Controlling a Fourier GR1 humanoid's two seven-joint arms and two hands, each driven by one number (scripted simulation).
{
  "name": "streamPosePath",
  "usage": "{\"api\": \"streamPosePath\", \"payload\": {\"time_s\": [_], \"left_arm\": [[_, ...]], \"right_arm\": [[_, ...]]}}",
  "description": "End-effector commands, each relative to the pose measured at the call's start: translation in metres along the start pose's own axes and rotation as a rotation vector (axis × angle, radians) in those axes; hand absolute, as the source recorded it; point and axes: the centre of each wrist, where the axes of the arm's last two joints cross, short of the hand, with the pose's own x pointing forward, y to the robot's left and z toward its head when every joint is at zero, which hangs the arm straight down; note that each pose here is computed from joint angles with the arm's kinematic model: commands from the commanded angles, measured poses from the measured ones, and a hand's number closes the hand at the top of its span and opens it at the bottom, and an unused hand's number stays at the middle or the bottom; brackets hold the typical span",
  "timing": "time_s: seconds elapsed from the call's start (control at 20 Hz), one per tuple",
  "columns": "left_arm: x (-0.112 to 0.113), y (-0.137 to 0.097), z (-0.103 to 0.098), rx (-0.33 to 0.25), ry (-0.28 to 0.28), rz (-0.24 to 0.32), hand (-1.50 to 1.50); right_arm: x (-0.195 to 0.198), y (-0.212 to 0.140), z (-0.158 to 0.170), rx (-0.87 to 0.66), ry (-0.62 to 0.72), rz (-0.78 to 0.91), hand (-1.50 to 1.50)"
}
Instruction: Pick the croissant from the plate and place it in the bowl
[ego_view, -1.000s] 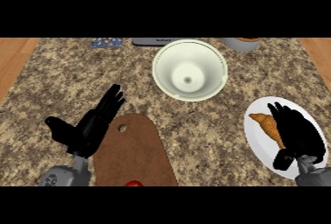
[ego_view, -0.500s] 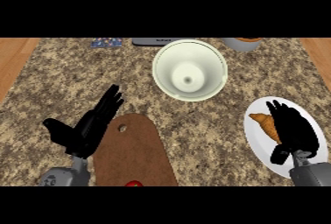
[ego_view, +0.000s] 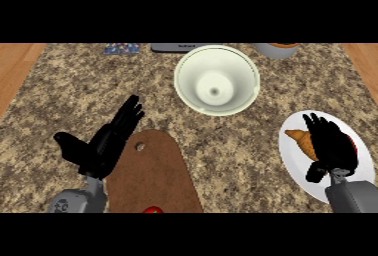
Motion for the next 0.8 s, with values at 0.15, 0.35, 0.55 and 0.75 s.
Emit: {"api": "streamPosePath", "payload": {"time_s": [0.15,0.35,0.55,0.75], "left_arm": [[0.001,0.006,0.007,-0.005,-0.013,-0.017,0.0],[0.004,0.011,0.007,-0.016,0.001,-0.004,0.0],[-0.01,0.003,0.005,0.023,-0.004,-0.004,0.0],[0.01,0.027,0.007,-0.002,-0.004,0.005,0.0]], "right_arm": [[0.009,0.019,-0.017,0.006,-0.01,0.008,-1.5],[-0.012,0.013,-0.024,-0.029,-0.021,-0.076,1.5],[-0.006,0.019,-0.017,-0.058,-0.12,0.006,1.5],[0.003,0.016,-0.032,-0.053,-0.134,0.032,1.5]]}}
